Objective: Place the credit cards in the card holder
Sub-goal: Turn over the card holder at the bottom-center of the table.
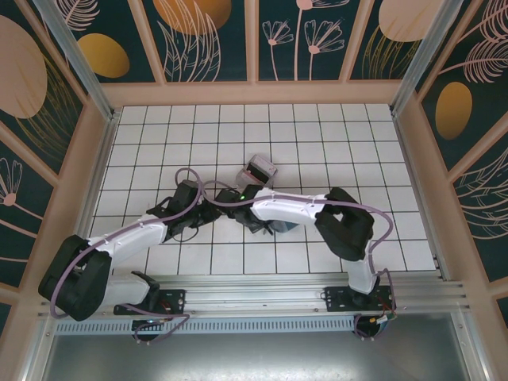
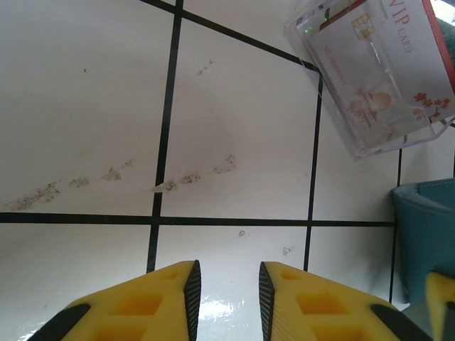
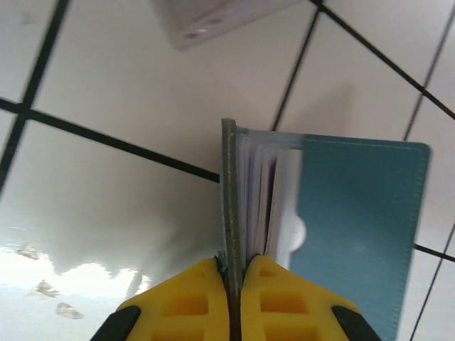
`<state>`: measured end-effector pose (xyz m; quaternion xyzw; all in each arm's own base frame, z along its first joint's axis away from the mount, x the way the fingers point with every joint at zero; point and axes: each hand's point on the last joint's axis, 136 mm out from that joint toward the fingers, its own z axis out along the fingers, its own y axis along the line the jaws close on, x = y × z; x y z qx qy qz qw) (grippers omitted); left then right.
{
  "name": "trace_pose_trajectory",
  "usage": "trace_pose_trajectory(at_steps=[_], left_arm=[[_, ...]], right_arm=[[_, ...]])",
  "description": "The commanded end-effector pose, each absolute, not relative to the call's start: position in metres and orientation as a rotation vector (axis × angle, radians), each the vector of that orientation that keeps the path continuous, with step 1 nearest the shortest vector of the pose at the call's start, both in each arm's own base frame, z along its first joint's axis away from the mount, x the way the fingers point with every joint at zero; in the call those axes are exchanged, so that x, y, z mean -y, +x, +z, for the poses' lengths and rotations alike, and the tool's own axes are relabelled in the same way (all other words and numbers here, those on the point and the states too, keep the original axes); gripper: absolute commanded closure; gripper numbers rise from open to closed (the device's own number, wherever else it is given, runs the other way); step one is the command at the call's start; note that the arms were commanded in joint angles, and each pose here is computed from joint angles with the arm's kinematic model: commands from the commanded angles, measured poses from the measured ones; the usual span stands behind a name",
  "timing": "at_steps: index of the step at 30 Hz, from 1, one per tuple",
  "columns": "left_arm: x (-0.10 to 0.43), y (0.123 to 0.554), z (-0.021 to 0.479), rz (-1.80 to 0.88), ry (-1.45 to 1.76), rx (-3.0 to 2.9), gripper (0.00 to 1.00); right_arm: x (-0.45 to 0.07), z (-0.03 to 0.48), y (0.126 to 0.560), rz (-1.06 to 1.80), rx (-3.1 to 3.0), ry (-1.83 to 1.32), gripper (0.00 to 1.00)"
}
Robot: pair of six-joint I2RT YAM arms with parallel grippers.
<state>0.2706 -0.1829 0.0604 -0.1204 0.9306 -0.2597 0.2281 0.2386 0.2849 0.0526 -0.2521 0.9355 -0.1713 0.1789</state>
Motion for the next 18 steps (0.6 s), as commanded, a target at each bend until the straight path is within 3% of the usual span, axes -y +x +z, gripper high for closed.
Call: trace_pose_trajectory(at_steps=[1,3,6,18], left_arm=[[0.178,0.271,0.059,-0.695,-0.325,-2.561,0.67],[0.178,0.27,0.057,-0.689,-0.327,-2.566,0.66],[0.177,0.27,0.054,-0.688,-0.332,-2.574,0.66],[0.18,0.273,0.057,-0.689,-0.318,-2.571,0.62]], right_arm=[[-0.32,0.02,0.216,-0.33,-2.74,-0.835,0.84],[-0.341,0.021,0.211,-0.22,-2.747,-0.845,0.72],[-0.355,0.033,0.212,-0.14,-2.726,-0.834,0.63],[-0.352,0.138,0.224,0.265,-2.589,-0.622,0.56]])
